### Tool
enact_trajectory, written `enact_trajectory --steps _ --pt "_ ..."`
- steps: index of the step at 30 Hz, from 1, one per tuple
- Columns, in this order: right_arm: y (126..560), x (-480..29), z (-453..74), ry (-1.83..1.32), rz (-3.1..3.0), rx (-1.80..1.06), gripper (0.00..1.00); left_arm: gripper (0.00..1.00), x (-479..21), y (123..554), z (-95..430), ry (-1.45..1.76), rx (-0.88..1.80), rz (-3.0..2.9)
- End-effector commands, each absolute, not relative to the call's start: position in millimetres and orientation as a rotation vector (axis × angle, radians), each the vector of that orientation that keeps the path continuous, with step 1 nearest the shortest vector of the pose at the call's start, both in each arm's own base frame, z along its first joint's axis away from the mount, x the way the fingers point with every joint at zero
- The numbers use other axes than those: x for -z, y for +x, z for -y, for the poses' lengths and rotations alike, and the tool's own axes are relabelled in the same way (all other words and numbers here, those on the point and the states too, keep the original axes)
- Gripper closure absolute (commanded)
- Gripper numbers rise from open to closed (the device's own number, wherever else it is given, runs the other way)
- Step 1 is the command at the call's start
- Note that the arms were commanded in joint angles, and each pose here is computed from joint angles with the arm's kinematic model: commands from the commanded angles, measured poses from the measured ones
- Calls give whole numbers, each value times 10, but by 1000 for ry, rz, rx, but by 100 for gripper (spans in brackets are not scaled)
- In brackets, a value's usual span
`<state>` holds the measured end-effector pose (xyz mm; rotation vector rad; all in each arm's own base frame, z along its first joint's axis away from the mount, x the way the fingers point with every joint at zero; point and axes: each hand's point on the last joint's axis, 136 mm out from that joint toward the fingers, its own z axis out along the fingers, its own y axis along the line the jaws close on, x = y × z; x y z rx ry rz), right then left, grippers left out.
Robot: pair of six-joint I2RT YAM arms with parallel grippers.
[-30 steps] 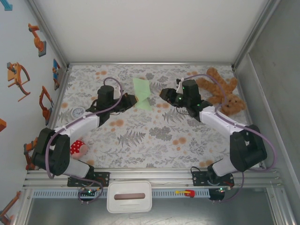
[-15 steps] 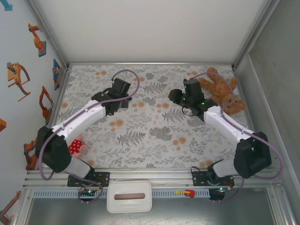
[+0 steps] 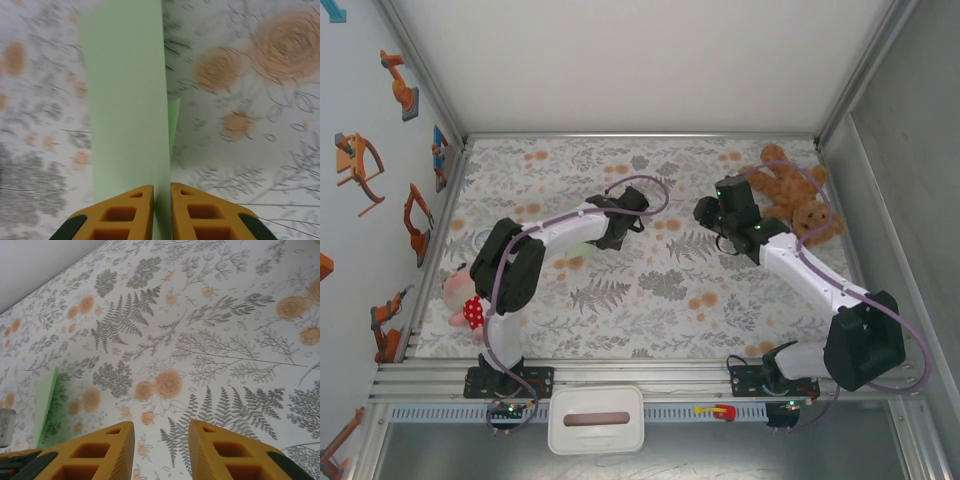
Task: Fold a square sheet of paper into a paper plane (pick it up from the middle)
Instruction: Turn over the paper at the center of the table, then move the paper to the center of the table.
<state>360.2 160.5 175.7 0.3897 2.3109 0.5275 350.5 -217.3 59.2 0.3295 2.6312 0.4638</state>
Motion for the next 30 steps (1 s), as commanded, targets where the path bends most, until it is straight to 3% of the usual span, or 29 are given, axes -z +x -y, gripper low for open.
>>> enact_trajectory --steps 1,4,9,13,22,26,30 --pt "3567 -1741 -1441 465 -2296 -472 67 79 -517 3419 2513 250 -191 -2736" --pt "3560 -1697 -1454 461 -2313 -474 67 71 -539 3368 2715 228 24 -2782" --pt "3619 -1586 -1691 374 -2377 -561 67 48 -809 3365 2873 137 431 -2778" --pt "3645 -1474 -2141 250 -2433 -702 70 41 -995 3404 2692 -14 626 -2736" --pt "3523 -1130 -3608 -16 -2533 -1033 83 28 -902 3420 1593 -479 572 -2666" --pt "3495 -959 -4076 -64 -2562 -1132 85 10 -832 3318 1216 -620 514 -2636" --pt "3484 -754 -4316 -62 -2607 -1179 88 3 -832 3257 1028 -675 496 -2602"
